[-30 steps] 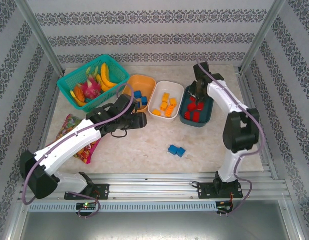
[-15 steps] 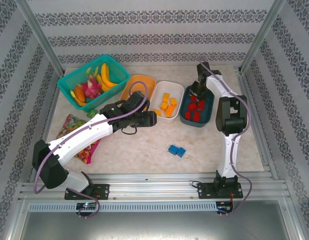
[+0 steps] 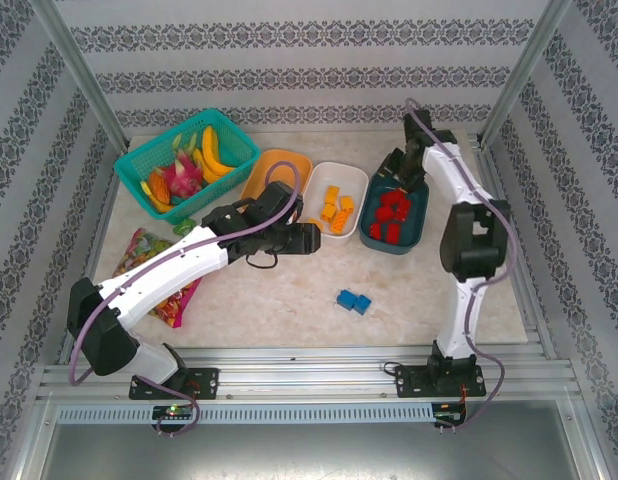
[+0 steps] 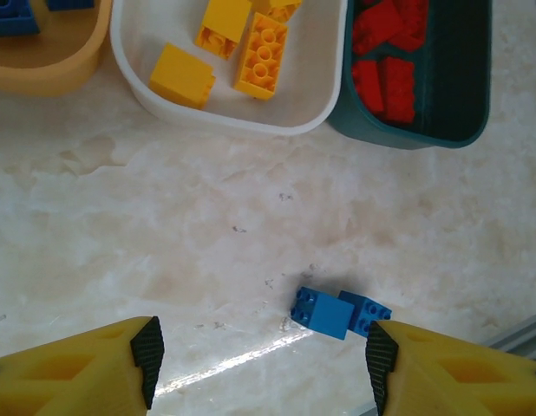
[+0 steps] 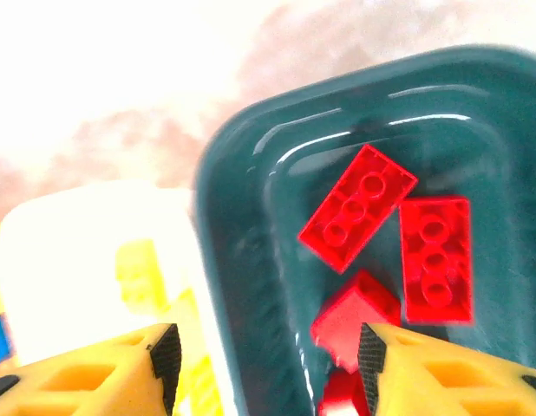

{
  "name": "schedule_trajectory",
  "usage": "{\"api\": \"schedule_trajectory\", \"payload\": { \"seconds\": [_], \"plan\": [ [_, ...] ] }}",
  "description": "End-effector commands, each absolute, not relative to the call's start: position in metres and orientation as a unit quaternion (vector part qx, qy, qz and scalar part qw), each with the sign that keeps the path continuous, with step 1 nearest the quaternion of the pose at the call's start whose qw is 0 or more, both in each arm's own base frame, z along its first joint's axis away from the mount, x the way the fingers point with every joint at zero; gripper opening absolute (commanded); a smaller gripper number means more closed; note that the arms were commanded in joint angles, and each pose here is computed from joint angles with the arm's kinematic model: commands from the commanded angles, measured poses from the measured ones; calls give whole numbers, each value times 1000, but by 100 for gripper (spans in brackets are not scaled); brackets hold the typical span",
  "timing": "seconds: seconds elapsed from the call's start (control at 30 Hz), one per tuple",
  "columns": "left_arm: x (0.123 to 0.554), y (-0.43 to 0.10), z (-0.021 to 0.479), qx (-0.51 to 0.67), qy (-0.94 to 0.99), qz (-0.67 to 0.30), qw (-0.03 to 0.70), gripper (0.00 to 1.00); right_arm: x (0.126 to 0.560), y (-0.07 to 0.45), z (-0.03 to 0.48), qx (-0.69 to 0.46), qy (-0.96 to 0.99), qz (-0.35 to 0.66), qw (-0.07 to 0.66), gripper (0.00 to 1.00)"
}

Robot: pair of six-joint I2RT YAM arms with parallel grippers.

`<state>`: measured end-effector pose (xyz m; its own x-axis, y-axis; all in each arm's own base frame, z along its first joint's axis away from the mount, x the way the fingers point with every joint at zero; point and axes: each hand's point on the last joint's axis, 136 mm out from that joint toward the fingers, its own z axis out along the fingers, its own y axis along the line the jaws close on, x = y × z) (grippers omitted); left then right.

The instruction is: Sort the legos into containers by color

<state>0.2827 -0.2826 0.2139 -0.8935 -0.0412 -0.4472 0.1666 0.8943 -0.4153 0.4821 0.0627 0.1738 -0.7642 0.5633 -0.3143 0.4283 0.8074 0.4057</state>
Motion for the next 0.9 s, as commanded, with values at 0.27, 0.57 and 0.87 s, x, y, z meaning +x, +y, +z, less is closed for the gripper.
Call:
{"api": "schedule_trajectory", "payload": {
  "seconds": [0.27, 0.57, 0.87],
  "plan": [
    [257, -314, 142, -161, 965, -206, 10, 72, 262, 124, 232, 44, 926, 178, 330, 60],
    [235, -352, 101, -273, 936, -207, -76, 74, 158, 162, 216, -122, 885, 280, 351, 66],
    [217, -384, 62, -353, 914, -176, -98, 79, 145, 144, 212, -128, 903, 239, 334, 67]
  ]
}}
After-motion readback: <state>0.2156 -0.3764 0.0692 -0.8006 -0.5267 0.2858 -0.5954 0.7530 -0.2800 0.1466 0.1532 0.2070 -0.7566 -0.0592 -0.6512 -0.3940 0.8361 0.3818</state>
